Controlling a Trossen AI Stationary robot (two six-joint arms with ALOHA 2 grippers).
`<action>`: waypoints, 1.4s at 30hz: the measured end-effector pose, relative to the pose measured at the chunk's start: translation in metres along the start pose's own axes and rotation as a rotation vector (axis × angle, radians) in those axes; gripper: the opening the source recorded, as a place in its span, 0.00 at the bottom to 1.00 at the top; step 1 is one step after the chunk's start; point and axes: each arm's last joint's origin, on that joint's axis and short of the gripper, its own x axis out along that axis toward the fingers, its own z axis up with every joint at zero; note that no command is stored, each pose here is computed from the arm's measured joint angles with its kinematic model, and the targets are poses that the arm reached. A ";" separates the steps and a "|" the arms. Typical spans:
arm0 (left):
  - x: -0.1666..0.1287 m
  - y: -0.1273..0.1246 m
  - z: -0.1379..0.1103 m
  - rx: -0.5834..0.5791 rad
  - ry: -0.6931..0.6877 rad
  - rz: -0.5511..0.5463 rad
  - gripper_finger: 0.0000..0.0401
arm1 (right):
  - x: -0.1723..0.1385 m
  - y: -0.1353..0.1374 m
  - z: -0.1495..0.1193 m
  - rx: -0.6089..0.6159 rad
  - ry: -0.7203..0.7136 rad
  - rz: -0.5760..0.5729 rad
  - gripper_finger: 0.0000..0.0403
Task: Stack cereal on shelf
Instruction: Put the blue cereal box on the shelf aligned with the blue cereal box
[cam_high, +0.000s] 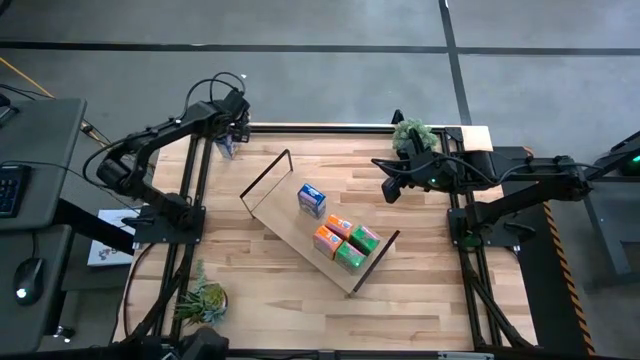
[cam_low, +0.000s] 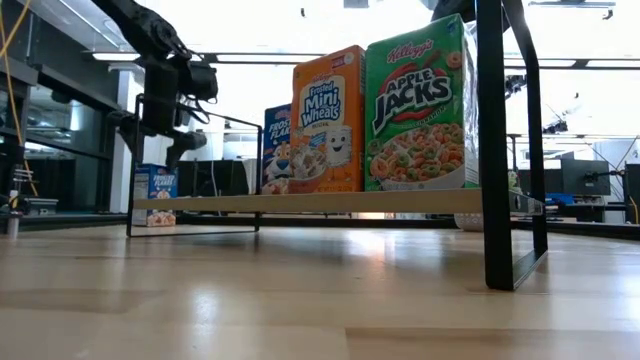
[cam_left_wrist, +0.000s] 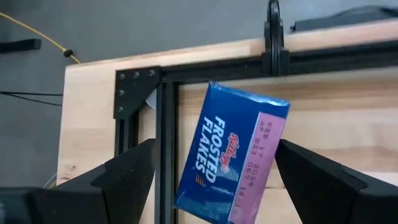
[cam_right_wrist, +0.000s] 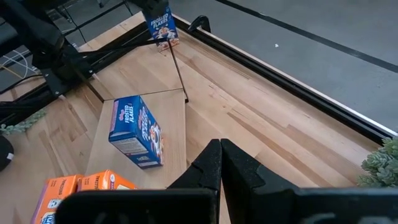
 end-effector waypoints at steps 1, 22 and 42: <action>0.002 0.000 0.000 0.006 0.008 0.002 0.79 | 0.000 0.000 0.000 0.000 -0.002 -0.004 0.00; 0.019 -0.005 -0.003 0.036 0.131 -0.072 0.51 | 0.000 0.000 0.000 0.000 -0.009 -0.012 0.00; -0.209 0.040 -0.003 0.410 -0.404 -0.733 0.32 | 0.000 0.000 0.000 0.027 -0.009 -0.011 0.00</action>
